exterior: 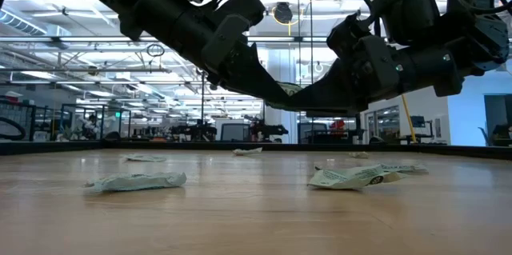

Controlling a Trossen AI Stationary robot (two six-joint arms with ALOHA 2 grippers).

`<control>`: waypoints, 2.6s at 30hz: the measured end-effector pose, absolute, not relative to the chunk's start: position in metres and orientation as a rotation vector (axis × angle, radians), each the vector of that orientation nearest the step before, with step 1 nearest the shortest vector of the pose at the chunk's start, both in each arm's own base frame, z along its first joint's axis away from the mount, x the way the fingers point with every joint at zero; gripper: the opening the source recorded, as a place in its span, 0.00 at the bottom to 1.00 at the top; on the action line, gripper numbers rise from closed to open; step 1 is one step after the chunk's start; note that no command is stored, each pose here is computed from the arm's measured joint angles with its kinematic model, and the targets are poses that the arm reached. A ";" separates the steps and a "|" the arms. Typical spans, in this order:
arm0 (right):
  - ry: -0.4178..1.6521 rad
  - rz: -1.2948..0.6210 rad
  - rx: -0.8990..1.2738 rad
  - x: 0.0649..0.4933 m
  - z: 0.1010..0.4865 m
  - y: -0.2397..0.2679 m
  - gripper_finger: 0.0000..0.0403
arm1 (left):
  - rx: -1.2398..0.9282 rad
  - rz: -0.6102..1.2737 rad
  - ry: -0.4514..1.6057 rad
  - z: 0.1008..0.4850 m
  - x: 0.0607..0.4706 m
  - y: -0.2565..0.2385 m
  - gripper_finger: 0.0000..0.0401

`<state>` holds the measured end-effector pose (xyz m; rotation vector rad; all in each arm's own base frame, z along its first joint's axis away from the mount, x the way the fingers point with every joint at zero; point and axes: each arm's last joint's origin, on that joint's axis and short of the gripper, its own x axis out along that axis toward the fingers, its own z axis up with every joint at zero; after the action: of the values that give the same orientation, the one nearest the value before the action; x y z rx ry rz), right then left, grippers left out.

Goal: Pick and place Stevia / Truvia into bins
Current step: Put the stevia packet into the transparent bin

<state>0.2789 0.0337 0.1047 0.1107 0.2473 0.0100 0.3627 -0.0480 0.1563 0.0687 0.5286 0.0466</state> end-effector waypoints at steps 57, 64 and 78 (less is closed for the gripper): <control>0.308 0.167 0.098 0.277 0.100 0.038 0.45 | -0.792 0.225 1.432 0.229 0.145 -0.188 0.05; 0.308 0.167 0.096 0.277 0.100 0.038 0.45 | -0.872 0.333 1.412 0.228 0.125 -0.201 0.05; 0.307 0.166 0.098 0.277 0.100 0.038 0.45 | -0.859 0.346 1.410 0.227 0.124 -0.200 0.22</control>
<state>0.2773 0.0380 0.1003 0.0979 0.3069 0.1664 0.1241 -0.1999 0.2273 -0.8592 1.4100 0.3456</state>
